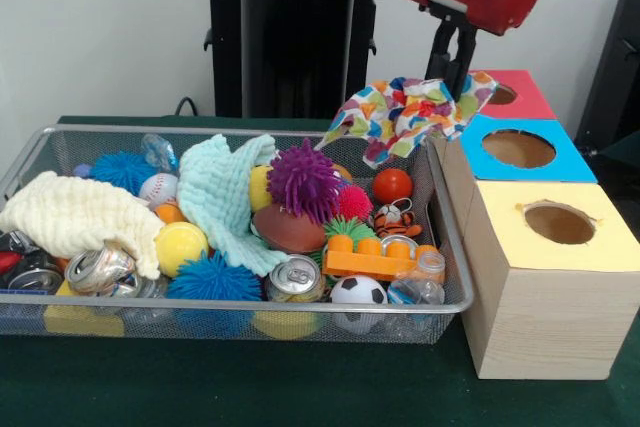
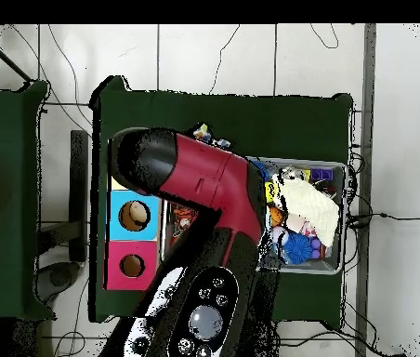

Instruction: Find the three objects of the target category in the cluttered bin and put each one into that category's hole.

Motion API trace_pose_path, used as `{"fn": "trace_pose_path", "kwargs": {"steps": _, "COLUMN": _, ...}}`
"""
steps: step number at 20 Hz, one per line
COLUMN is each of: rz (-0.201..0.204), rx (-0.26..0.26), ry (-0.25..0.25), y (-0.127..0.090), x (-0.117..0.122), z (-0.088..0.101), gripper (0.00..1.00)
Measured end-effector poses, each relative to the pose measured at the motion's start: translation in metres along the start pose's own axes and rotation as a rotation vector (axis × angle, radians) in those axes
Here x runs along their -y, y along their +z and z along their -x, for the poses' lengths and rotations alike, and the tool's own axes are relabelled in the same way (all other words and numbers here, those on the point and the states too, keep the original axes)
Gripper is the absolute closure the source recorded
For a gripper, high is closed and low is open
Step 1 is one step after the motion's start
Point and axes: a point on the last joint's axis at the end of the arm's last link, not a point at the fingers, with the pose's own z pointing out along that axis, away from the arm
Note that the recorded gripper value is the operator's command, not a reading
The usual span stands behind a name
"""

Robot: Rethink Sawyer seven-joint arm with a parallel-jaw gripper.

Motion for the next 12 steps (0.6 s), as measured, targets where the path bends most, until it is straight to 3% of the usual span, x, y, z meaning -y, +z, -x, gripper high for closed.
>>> {"fn": "trace_pose_path", "kwargs": {"steps": 7, "rz": 0.021, "rx": 0.039, "ry": -0.026, "y": -0.004, "x": -0.024, "z": 0.012, "gripper": 1.0}}
{"fn": "trace_pose_path", "kwargs": {"steps": 12, "rz": 0.031, "rx": 0.056, "ry": -0.018, "y": -0.001, "x": -0.041, "z": 0.014, "gripper": 1.0}}
